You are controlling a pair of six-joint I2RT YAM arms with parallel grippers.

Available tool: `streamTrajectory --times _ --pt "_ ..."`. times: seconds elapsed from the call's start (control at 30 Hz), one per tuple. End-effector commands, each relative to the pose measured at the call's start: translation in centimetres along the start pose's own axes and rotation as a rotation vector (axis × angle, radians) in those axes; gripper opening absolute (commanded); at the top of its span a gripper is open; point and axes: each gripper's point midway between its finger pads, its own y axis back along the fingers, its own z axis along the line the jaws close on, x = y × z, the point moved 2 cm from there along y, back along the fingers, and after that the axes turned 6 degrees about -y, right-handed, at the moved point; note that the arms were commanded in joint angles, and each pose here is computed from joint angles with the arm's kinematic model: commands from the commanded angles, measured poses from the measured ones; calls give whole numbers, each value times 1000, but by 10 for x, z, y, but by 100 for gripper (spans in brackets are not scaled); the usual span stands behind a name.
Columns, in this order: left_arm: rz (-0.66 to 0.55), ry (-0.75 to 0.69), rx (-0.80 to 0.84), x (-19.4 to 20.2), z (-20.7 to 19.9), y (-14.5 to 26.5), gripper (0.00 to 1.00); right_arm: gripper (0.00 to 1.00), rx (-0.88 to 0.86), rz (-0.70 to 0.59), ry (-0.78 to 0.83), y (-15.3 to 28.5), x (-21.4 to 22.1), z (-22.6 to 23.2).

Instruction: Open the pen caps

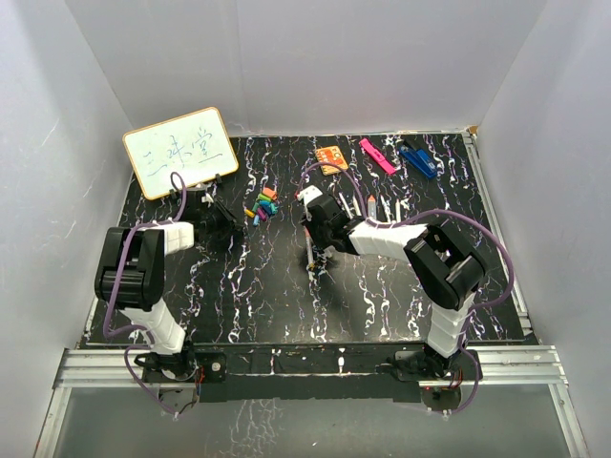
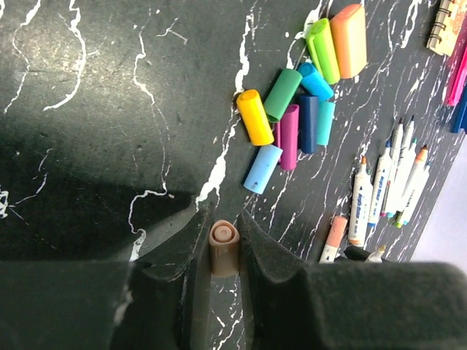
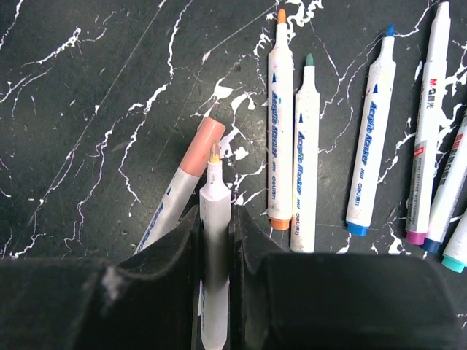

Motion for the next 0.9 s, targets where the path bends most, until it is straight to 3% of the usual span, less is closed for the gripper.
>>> streamTrajectory --times 0.0,0.4,0.6,0.7,0.87 --pt "-1 -3 19 -4 -2 -2 18 10 -5 -94 -10 0 -34 3" --pt "-18 2 29 -15 -5 -6 31 27 50 -119 -9 6 -43 -6" --pt "-97 -13 65 -28 -20 14 36 36 30 -157 -16 20 -57 -3" --pt "-165 -35 108 -36 -32 33 51 42 -8 -160 -22 26 -62 4" --pt "-302 -57 211 -51 -57 68 97 54 -30 -149 -36 33 -64 20"
